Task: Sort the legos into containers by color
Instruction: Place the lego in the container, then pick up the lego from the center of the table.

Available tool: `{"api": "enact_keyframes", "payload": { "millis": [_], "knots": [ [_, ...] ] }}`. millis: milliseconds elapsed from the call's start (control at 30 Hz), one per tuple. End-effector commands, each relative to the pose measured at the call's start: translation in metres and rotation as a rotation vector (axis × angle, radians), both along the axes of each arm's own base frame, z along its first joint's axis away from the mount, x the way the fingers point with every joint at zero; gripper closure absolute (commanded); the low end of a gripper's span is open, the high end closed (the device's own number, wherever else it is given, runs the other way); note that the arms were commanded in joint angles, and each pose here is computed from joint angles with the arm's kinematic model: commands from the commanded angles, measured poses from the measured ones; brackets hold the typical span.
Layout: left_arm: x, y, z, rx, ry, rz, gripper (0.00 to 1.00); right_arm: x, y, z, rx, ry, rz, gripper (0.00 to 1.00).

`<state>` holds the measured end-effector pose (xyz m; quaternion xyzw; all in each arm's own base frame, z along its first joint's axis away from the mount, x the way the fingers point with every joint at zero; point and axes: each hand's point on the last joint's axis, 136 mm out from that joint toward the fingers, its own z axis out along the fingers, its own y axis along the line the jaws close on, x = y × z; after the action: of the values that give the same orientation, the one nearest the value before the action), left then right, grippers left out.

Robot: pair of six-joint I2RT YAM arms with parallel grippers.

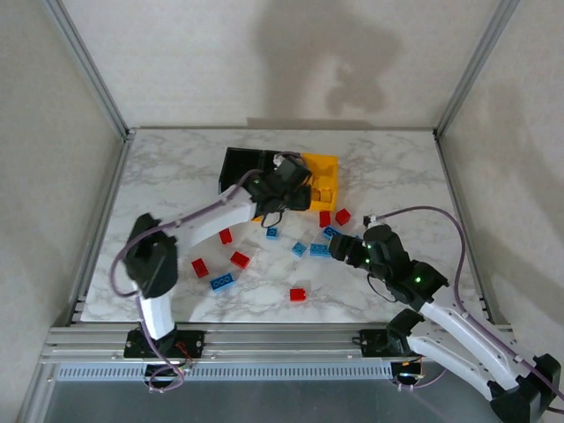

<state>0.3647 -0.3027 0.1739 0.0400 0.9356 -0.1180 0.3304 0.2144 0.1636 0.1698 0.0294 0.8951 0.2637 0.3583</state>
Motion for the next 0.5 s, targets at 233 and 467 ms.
{"api": "enact_keyframes", "payload": {
  "millis": [233, 467],
  "knots": [
    [-0.041, 0.037, -0.093, 0.049, 0.186, 0.034, 0.27, 0.007, 0.057, 0.020, 0.113, -0.007, 0.218, 0.25],
    [-0.030, 0.046, -0.133, 0.151, 0.239, 0.060, 0.27, 0.003, 0.052, 0.012, 0.104, 0.012, 0.195, 0.25]
  ]
}}
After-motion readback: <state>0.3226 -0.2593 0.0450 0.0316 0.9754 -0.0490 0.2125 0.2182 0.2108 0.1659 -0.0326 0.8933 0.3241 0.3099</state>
